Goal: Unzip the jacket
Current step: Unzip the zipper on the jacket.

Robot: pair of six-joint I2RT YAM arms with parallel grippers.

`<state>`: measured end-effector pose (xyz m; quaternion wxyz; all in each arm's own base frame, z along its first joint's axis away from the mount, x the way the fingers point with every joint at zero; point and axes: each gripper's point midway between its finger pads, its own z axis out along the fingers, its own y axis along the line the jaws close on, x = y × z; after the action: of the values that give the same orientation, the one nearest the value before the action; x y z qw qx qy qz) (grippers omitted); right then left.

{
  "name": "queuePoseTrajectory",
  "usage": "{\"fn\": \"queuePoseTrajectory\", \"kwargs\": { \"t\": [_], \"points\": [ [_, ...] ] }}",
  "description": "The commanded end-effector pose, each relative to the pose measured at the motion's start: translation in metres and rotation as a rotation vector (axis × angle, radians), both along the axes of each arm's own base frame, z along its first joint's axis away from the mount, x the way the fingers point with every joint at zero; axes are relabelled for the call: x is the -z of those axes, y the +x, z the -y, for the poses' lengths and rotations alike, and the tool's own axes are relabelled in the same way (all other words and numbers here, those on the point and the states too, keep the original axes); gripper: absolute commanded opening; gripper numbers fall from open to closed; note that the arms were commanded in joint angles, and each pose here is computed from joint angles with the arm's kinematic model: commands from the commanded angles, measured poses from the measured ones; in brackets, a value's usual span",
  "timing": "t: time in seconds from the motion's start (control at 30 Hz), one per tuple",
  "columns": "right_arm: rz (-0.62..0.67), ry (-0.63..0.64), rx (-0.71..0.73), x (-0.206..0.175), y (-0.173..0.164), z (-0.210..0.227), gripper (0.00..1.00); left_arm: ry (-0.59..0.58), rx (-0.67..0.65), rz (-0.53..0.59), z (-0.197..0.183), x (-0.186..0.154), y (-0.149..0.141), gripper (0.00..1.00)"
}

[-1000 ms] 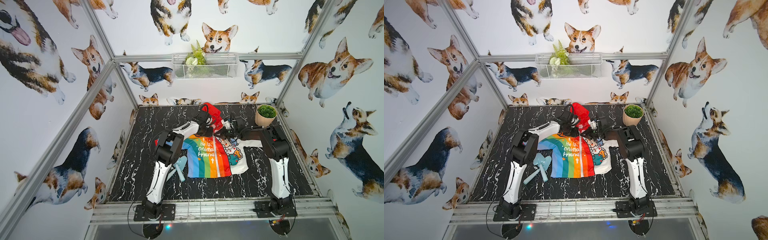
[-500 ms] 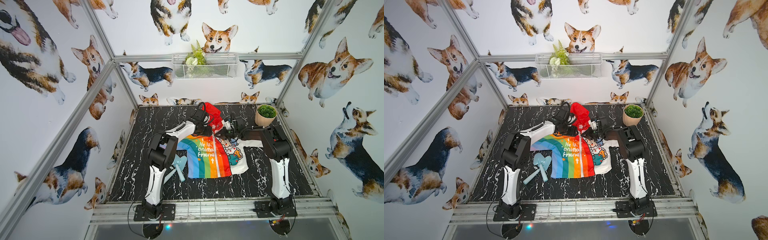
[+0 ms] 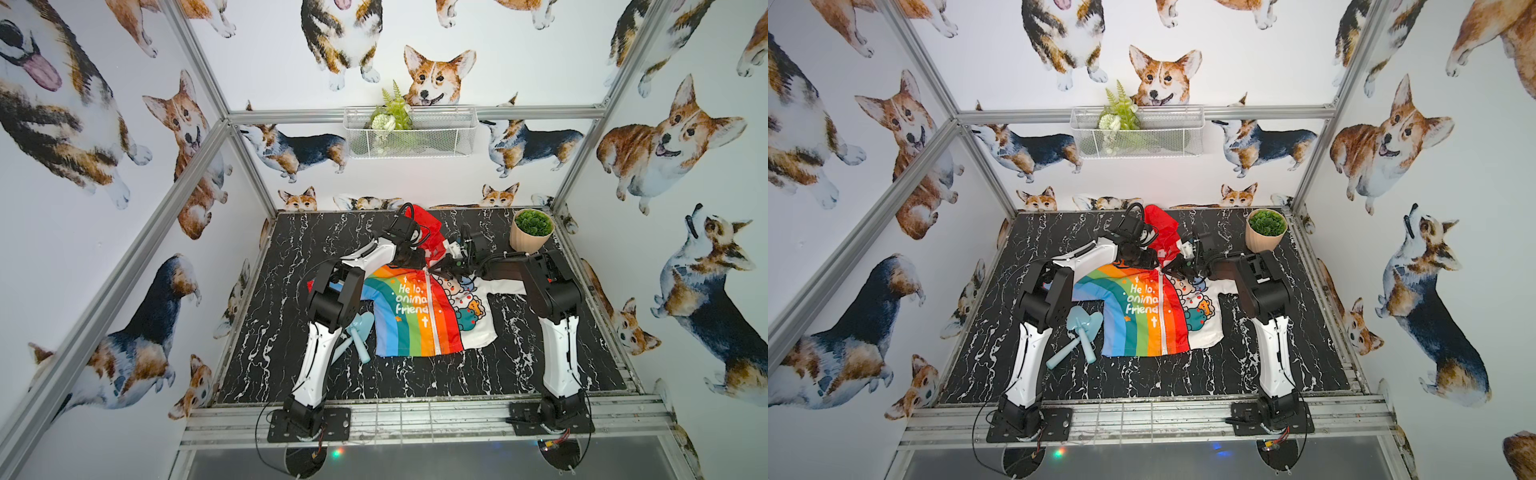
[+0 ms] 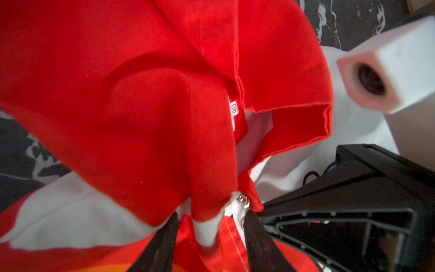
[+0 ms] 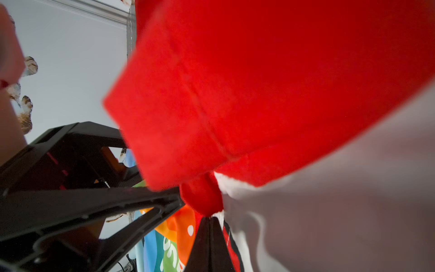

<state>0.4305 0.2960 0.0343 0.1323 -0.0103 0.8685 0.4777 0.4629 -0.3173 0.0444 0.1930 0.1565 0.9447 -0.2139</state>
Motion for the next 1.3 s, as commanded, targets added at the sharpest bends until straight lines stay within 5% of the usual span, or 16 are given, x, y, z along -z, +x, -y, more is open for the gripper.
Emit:
{"fn": "queuePoseTrajectory", "kwargs": {
  "t": [0.0,0.4,1.27],
  "points": [
    [0.004,0.004,-0.004,-0.003,0.001,-0.001,0.0,-0.001,0.006,-0.017,0.001,0.003,0.0,0.38],
    [-0.016,-0.014,0.004,-0.001,-0.004,0.0,0.0,0.014,-0.01,-0.018,-0.002,0.007,0.008,0.0],
    [-0.066,-0.144,-0.038,0.014,-0.052,-0.001,0.0,-0.064,-0.017,-0.021,-0.005,0.001,0.008,0.0]
  ]
}}
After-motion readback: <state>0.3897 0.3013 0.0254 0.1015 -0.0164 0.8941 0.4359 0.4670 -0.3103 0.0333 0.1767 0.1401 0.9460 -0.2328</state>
